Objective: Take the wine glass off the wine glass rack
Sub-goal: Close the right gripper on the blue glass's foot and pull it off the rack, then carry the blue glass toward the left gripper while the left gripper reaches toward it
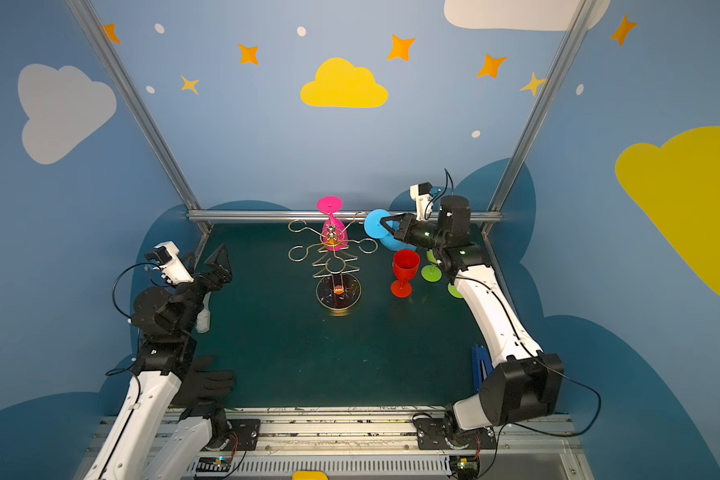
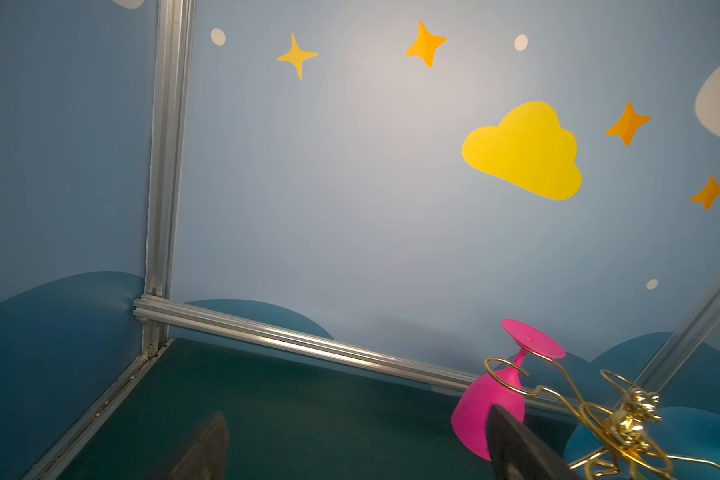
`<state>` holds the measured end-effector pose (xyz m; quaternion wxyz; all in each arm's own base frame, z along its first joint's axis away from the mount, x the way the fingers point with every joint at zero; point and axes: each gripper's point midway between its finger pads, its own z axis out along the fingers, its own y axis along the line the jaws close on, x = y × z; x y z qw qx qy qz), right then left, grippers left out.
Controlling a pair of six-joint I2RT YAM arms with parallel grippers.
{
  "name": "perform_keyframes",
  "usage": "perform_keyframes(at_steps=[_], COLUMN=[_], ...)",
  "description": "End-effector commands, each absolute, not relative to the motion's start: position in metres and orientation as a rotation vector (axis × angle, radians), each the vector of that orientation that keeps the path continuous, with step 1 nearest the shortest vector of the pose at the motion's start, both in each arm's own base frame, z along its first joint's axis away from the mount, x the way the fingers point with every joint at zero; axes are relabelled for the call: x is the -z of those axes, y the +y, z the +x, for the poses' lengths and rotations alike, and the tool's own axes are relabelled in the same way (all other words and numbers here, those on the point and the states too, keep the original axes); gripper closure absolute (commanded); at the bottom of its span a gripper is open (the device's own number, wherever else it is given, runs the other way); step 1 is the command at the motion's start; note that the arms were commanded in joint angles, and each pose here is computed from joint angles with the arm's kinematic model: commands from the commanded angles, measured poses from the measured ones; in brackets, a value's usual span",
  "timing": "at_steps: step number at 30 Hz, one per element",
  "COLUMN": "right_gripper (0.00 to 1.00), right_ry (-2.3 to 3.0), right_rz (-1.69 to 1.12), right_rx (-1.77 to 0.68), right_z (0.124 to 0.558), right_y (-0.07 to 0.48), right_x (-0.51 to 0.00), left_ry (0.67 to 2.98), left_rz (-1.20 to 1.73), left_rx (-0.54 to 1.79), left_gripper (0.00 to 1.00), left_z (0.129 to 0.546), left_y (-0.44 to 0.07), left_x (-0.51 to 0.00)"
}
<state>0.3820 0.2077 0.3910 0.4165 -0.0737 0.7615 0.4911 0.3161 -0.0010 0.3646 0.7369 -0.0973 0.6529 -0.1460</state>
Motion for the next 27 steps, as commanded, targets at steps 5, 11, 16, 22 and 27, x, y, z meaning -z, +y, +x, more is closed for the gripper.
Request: perform_keyframes(at_steps=[5, 11, 16, 22, 27], right_gripper=[1.0, 1.0, 1.0, 1.0, 1.0], right_ry=[1.794, 1.699, 1.63, 1.539, 1.492], right_rz=[-0.287, -0.385, -0.537, -0.747, -0.864], right_rx=[-1.006, -0.968, -1.009, -1.111, -1.156], right_z=[0.321, 0.28, 0.251, 0.214, 0.192], right_y=[0.181, 0.179, 0.199, 0.233, 0.259], right_x=[-0.438, -0.457, -0.468, -0.485, -0.488], left_ry=[1.385, 1.378, 1.349, 1.36, 1.356], left_rz=[0.013, 0.254, 0.411, 0.585, 0.676], left_rx=[0.739, 1.105, 1.277, 1.365, 1.445], left_gripper=[0.09, 0.15, 0.2, 0.25, 0.28], left_z=[0.276, 0.245, 0.23, 0.221, 0.219], left_y=[-0.066, -0.118, -0.157, -0.21, -0.24], left_x=[-0.397, -0.443, -0.461, -0.457, -0.46])
